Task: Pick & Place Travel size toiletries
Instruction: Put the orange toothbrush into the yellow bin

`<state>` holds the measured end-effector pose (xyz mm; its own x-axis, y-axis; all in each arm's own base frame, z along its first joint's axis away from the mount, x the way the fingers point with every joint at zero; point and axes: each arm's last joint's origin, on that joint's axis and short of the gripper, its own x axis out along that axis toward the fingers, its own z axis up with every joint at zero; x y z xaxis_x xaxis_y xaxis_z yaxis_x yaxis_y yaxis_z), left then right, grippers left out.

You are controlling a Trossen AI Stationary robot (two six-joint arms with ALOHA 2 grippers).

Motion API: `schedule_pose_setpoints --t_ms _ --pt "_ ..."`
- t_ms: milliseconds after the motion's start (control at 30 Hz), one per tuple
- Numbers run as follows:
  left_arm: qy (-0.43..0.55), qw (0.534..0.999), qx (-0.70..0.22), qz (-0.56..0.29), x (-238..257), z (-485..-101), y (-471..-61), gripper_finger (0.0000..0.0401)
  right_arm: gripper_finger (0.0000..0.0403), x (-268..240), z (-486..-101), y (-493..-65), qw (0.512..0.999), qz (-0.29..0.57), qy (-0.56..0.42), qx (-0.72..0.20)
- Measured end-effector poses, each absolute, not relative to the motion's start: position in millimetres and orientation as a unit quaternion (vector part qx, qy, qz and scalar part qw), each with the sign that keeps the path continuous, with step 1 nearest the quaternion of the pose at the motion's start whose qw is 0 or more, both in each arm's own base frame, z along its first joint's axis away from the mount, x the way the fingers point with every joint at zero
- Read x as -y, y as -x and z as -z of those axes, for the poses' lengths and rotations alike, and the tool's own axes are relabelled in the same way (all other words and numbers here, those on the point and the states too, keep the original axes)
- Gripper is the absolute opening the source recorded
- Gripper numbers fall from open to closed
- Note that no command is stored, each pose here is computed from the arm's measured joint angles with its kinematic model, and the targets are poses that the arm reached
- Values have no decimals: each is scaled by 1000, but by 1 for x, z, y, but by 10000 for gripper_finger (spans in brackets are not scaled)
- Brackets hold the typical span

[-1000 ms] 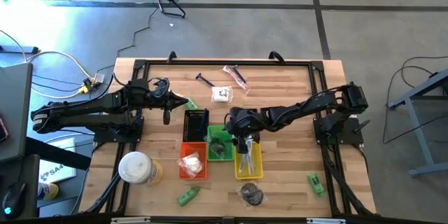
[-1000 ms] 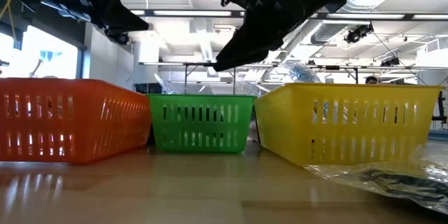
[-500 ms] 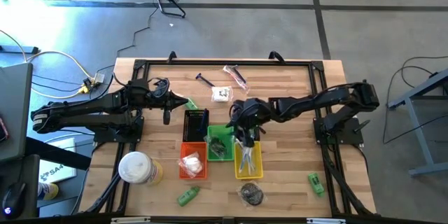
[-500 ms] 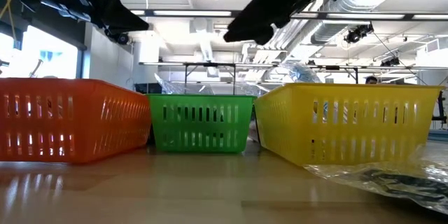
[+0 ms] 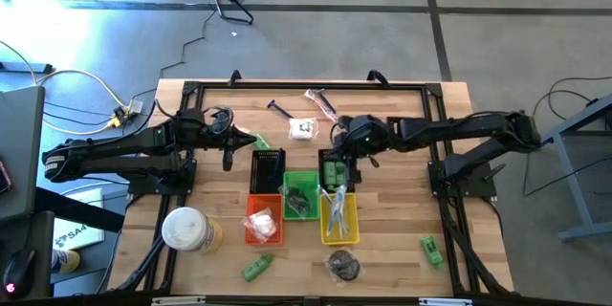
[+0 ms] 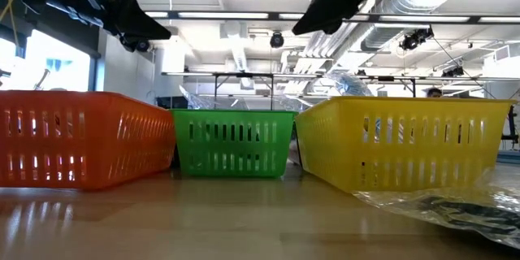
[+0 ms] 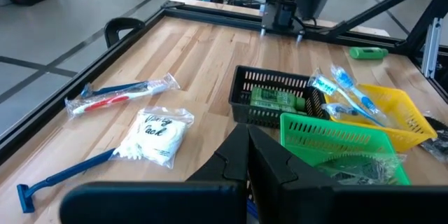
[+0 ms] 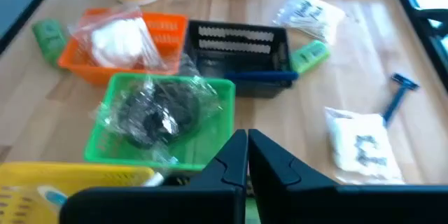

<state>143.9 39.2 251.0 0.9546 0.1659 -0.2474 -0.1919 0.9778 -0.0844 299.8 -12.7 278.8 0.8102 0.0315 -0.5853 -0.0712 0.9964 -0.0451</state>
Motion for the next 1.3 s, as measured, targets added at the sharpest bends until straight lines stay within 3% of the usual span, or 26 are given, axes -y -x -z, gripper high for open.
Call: schedule_pose_setpoints --t_ms 400,1300 --pt "55 986 -127 -92 -39 -250 -144 0 3 34 -292 -271 942 2 28 -336" --pt "56 986 -130 -90 -39 -249 -143 0 3 67 -225 -256 954 -11 -25 -299"
